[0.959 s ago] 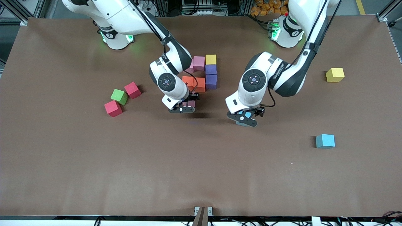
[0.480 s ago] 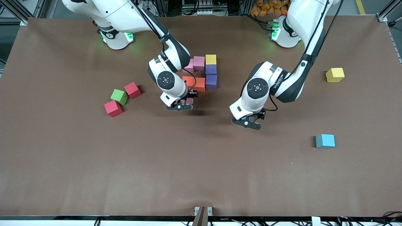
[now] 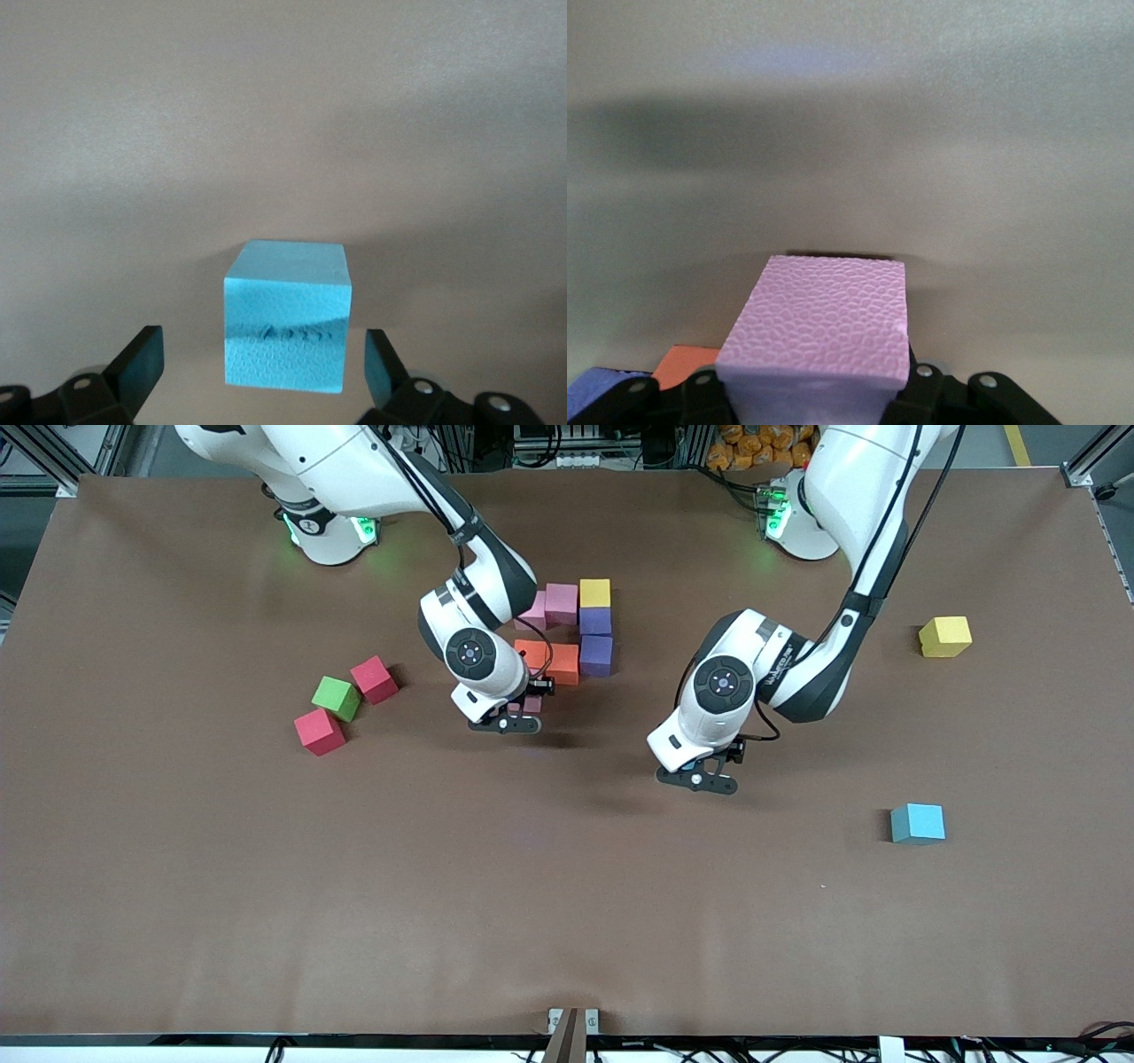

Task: Form number 2 with 11 blocks
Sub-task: 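Grasp the cyan block with the left gripper and lift it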

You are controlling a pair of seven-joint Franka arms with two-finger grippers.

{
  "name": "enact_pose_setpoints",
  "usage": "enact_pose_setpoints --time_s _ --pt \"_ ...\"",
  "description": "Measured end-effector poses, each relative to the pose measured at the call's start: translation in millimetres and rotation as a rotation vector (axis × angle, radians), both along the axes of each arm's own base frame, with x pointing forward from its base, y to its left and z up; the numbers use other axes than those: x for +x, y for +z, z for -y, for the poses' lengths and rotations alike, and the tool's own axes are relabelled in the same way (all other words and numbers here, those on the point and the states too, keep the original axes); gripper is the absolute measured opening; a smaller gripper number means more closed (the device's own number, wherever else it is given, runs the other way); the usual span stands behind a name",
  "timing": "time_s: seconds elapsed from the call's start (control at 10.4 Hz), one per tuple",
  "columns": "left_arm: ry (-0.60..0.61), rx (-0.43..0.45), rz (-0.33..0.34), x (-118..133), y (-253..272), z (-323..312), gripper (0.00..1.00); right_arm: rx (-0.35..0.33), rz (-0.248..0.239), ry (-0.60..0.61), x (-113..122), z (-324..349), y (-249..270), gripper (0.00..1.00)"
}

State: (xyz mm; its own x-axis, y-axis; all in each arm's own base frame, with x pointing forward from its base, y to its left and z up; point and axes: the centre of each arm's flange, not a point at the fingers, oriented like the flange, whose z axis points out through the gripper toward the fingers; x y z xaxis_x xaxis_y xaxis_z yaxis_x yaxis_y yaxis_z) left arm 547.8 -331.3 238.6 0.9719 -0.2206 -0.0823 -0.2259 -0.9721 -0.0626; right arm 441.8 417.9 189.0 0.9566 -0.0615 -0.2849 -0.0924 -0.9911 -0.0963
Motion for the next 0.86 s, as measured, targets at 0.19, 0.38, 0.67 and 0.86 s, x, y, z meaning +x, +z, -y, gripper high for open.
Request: enact_pose_setpoints --time_s 0.19,0.38,0.67,0.86 --pt "-0.001 -0.001 -0.005 -0.8 -8.9 1.1 1.00 -0.004 -0.005 -0.001 -2.3 0.5 -2.1 0.57" --pt "-0.006 -0.002 -0.009 -2.6 -15.5 3.4 1.00 -0.008 -0.010 0.001 -5.2 0.5 -4.3 0.57" --pt "-0.007 0.002 -0.021 -4.6 -25.8 3.2 0.93 -0.011 -0.009 -0.010 -8.4 -1.0 -5.8 0.57" --pt "-0.008 0.004 -0.026 -5.7 -30.6 3.7 0.77 -0.012 -0.009 -0.016 -9.3 -1.8 -6.1 0.57"
